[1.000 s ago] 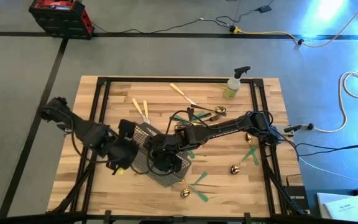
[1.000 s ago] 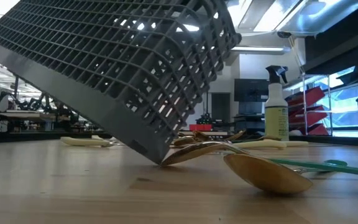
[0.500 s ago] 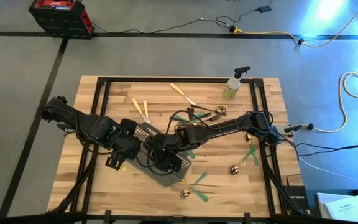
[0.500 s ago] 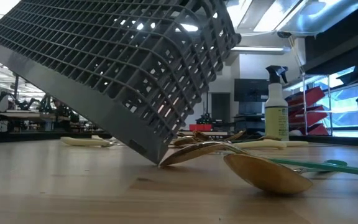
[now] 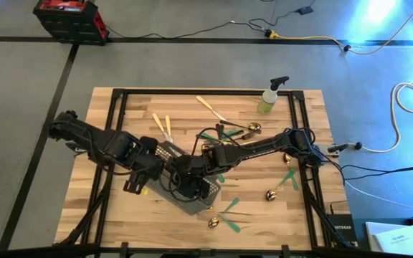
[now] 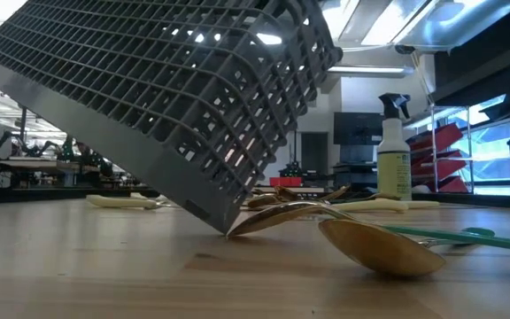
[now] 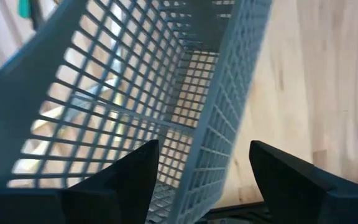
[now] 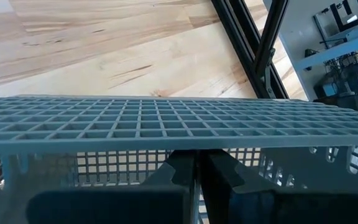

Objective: Sort silverware
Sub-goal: Move the silverware tray to standing position

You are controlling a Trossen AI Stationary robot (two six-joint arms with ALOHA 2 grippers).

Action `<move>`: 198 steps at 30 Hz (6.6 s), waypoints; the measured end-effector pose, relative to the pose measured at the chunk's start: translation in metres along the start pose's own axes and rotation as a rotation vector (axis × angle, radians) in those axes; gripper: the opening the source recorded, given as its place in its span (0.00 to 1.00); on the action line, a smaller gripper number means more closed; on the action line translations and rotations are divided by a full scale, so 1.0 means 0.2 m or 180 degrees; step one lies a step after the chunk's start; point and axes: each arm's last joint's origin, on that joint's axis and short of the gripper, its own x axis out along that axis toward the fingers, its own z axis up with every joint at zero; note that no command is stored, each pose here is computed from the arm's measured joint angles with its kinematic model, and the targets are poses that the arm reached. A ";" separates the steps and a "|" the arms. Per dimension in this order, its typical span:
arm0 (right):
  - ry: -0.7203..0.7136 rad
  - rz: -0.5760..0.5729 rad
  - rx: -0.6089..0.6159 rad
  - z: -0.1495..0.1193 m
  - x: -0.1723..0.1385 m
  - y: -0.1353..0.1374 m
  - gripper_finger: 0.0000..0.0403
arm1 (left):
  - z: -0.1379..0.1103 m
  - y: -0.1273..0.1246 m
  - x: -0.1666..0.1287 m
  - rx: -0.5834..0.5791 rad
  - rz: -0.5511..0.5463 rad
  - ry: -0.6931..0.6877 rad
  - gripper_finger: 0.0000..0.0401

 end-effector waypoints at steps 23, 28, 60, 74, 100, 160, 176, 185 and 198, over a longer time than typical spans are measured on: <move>-0.0007 -0.0010 -0.0012 0.00 0.00 0.00 0.00 | -0.01 0.00 0.11 0.0007 -0.0190 0.0249 0.19; 0.0014 -0.0010 -0.0021 0.00 0.00 0.00 0.00 | -0.01 -0.01 0.11 0.0062 -0.0353 0.0271 0.04; 0.0152 -0.0492 0.0122 0.19 -0.44 -0.01 0.57 | -0.06 -0.03 0.08 -0.0219 -0.0289 0.0289 0.00; 0.0882 -0.0331 0.0942 0.21 -0.70 0.16 0.39 | -0.12 -0.16 -0.04 -0.0528 -0.0067 -0.0441 0.00; 0.0292 -0.0068 0.1589 0.03 -0.94 0.64 0.01 | -0.21 -0.34 -0.07 -0.0962 0.0171 -0.0749 0.00; -0.1590 -0.0821 0.1529 -0.29 -0.78 0.95 0.00 | -0.79 -0.45 0.50 -0.0897 -0.0212 -0.0890 0.00; -0.1589 -0.0831 0.1529 -0.29 -0.78 0.95 0.00 | -0.79 -0.49 0.53 -0.0798 -0.0019 -0.0903 0.00; -0.1588 -0.0830 0.1530 -0.29 -0.78 0.95 0.00 | -0.79 -0.49 0.54 -0.0804 -0.0014 -0.0904 0.00; -0.1589 -0.0828 0.1529 -0.29 -0.78 0.95 0.00 | -0.79 -0.49 0.54 -0.0802 -0.0040 -0.0864 0.00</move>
